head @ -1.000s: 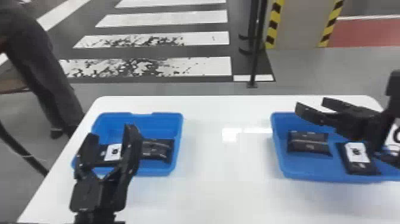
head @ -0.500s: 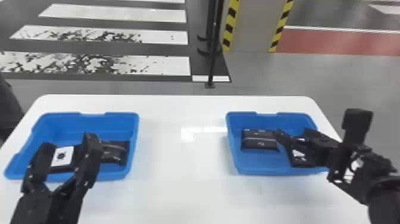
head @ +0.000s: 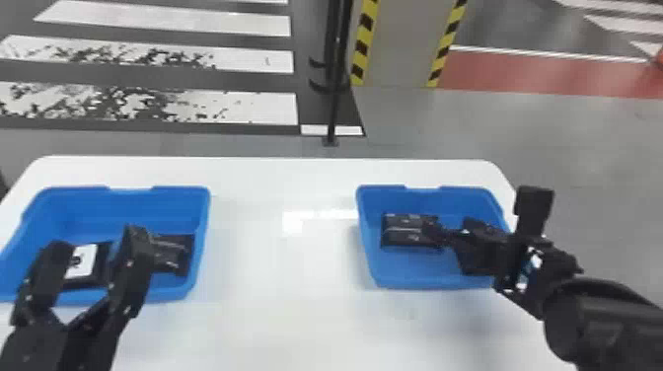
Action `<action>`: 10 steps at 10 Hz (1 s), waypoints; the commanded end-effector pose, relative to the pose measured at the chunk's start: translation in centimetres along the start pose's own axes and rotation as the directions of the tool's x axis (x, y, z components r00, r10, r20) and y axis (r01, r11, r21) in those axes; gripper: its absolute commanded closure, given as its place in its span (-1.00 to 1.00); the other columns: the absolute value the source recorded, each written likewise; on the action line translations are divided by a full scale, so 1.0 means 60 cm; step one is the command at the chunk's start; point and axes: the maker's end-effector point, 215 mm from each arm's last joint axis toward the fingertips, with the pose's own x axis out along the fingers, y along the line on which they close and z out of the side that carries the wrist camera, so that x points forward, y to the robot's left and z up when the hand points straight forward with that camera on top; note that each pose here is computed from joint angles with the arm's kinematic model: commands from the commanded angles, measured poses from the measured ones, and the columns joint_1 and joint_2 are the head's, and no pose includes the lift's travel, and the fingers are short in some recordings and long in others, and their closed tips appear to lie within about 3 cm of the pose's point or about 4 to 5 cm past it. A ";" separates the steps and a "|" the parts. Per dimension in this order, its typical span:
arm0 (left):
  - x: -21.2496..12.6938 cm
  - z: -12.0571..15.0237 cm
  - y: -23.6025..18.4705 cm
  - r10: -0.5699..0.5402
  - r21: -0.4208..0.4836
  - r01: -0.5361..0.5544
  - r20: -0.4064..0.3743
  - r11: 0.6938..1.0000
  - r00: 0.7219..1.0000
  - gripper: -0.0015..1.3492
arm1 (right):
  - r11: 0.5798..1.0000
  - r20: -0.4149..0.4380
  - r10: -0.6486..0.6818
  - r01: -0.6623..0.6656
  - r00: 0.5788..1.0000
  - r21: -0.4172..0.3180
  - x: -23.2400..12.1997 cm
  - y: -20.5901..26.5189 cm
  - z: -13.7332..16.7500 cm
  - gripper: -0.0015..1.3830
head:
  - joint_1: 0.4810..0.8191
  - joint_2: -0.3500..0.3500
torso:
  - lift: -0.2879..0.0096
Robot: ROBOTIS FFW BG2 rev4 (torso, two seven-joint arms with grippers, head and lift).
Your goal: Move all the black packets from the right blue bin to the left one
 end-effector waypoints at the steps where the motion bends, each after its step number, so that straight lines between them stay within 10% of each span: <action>1: 0.001 -0.001 -0.001 -0.002 0.003 0.002 -0.003 1.000 1.000 -0.92 | 1.000 -0.016 0.023 -0.023 1.000 -0.003 0.022 0.019 -0.005 -0.85 | 0.27 -0.36 | -0.01; 10: 0.001 -0.003 0.004 0.003 0.003 -0.003 -0.007 1.000 1.000 -0.92 | 0.999 -0.139 -0.011 0.006 0.990 -0.032 0.065 -0.001 -0.053 -0.83 | 0.27 -0.28 | -0.01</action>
